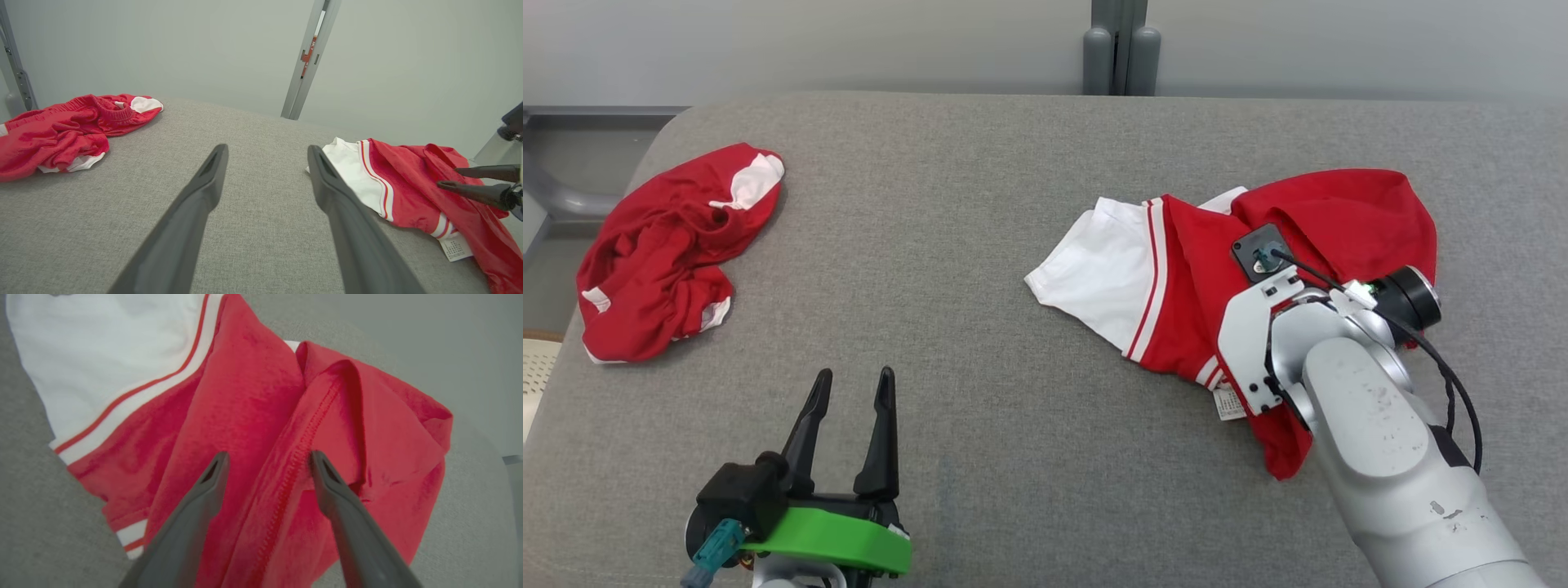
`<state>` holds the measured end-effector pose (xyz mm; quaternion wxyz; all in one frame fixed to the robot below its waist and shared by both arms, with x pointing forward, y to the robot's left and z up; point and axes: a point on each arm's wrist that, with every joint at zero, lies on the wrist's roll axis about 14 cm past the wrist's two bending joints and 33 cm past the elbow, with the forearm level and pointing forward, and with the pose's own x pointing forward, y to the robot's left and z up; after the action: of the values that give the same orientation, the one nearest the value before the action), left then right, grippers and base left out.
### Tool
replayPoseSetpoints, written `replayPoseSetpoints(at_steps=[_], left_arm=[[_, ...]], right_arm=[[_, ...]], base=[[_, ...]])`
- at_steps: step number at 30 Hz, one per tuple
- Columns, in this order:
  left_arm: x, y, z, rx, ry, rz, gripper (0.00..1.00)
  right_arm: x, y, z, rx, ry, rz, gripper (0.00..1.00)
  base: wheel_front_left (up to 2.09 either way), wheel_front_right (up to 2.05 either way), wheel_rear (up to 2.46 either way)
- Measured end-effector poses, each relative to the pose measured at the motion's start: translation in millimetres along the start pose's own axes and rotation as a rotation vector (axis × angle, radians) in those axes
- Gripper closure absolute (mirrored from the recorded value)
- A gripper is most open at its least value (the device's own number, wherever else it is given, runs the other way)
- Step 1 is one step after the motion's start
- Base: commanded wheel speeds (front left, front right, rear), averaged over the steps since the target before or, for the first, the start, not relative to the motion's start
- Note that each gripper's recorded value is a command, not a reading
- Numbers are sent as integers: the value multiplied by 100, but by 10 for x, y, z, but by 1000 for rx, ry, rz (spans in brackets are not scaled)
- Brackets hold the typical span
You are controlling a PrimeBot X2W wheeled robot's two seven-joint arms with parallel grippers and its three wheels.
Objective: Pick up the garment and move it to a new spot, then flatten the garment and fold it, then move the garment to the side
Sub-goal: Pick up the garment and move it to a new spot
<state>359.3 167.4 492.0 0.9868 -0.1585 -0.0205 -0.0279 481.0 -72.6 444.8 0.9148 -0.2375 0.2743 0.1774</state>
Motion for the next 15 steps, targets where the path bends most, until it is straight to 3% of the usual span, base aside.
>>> replayPoseSetpoints(at_steps=[5,15], left_arm=[[-12,44,-11,-1,4,15,0],[54,42,-32,-4,8,10,0]], right_arm=[[61,-56,-158,-51,63,-25,0],[-22,-511,-449,30,73,-141,0]], base=[[0,0,0],[0,0,0]])
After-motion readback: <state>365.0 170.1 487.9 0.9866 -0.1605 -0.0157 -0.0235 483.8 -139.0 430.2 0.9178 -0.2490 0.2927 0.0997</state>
